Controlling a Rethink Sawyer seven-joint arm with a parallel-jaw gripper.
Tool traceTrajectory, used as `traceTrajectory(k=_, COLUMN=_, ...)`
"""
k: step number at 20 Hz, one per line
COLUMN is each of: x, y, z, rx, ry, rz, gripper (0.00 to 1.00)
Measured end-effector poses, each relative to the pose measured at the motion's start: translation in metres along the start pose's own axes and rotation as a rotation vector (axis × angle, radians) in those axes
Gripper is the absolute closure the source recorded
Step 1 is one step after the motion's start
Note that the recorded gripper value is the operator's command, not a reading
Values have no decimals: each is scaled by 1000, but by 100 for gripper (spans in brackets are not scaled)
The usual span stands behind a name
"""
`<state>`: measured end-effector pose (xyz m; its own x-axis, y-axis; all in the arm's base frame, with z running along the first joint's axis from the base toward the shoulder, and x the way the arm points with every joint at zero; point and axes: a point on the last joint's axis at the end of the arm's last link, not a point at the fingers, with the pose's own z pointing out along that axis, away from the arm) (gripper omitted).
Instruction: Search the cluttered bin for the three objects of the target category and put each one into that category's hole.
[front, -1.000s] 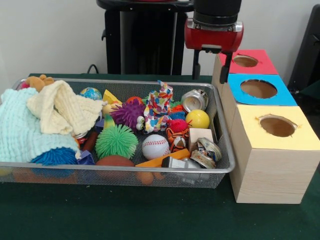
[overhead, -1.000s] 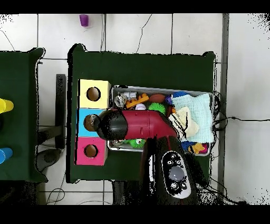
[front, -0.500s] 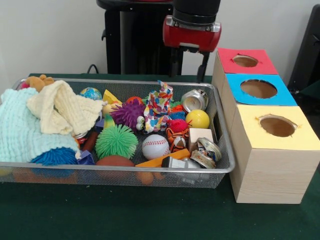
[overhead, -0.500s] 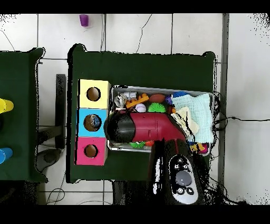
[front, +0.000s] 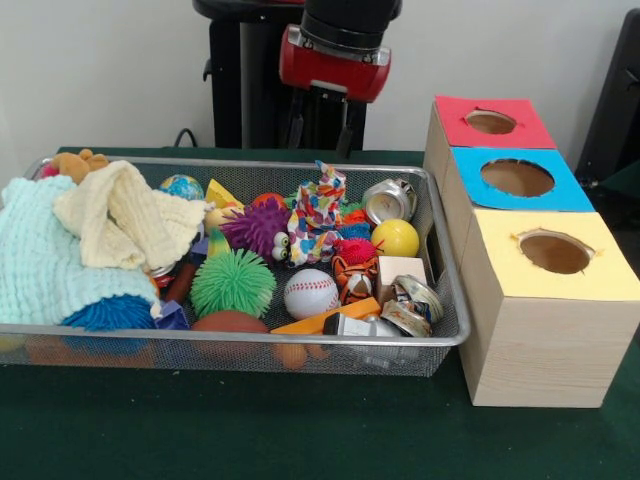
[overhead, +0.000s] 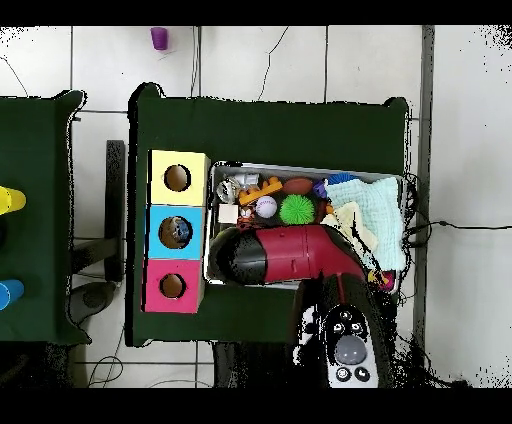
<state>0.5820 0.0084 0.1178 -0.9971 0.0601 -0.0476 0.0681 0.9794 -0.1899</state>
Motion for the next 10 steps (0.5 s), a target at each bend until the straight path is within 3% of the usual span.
traceTrajectory(k=10, x=11, y=-1, z=36, rx=15, ry=44, rz=-45, gripper=0)
